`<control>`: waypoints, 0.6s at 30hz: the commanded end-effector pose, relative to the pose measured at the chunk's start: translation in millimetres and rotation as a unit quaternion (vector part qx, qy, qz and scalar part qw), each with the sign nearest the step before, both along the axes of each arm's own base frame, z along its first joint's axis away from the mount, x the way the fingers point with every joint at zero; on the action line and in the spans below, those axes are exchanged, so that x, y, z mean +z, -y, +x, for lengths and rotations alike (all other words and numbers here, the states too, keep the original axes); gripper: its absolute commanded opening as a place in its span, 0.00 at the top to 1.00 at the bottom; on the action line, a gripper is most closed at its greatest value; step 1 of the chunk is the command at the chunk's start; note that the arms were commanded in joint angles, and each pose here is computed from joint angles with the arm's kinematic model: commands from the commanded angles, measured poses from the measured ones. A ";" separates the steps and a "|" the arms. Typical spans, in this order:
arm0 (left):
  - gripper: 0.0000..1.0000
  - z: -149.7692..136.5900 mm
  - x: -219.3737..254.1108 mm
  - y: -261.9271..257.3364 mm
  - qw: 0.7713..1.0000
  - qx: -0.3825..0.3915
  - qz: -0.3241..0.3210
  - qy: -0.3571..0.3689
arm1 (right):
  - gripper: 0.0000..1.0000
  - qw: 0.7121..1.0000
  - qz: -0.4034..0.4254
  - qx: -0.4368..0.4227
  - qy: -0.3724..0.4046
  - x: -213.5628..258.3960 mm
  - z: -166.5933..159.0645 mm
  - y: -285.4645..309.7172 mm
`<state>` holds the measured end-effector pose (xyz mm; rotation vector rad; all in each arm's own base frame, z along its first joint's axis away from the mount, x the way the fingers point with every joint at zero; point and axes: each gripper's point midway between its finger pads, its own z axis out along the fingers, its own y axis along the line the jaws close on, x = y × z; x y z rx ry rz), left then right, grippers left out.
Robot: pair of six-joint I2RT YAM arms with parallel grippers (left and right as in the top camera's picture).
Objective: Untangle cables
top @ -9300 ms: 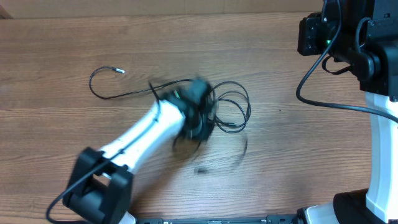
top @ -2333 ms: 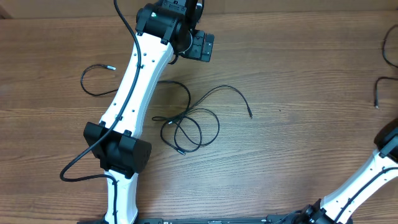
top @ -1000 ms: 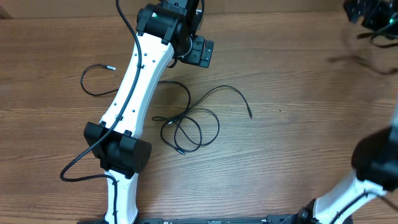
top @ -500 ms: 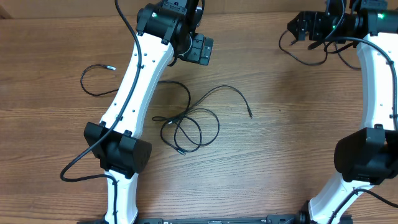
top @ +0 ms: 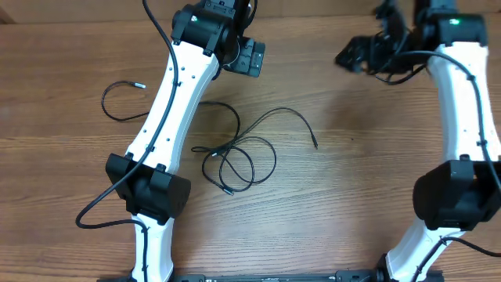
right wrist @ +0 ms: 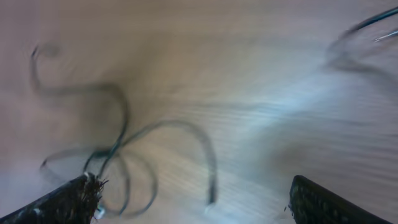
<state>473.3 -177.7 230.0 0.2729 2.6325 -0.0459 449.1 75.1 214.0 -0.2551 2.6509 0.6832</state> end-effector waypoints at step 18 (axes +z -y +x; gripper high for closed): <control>0.00 31.1 76.8 -181.2 0.947 0.258 -0.180 0.058 | 0.03 0.881 0.002 0.467 0.071 -104.4 -154.5 -260.6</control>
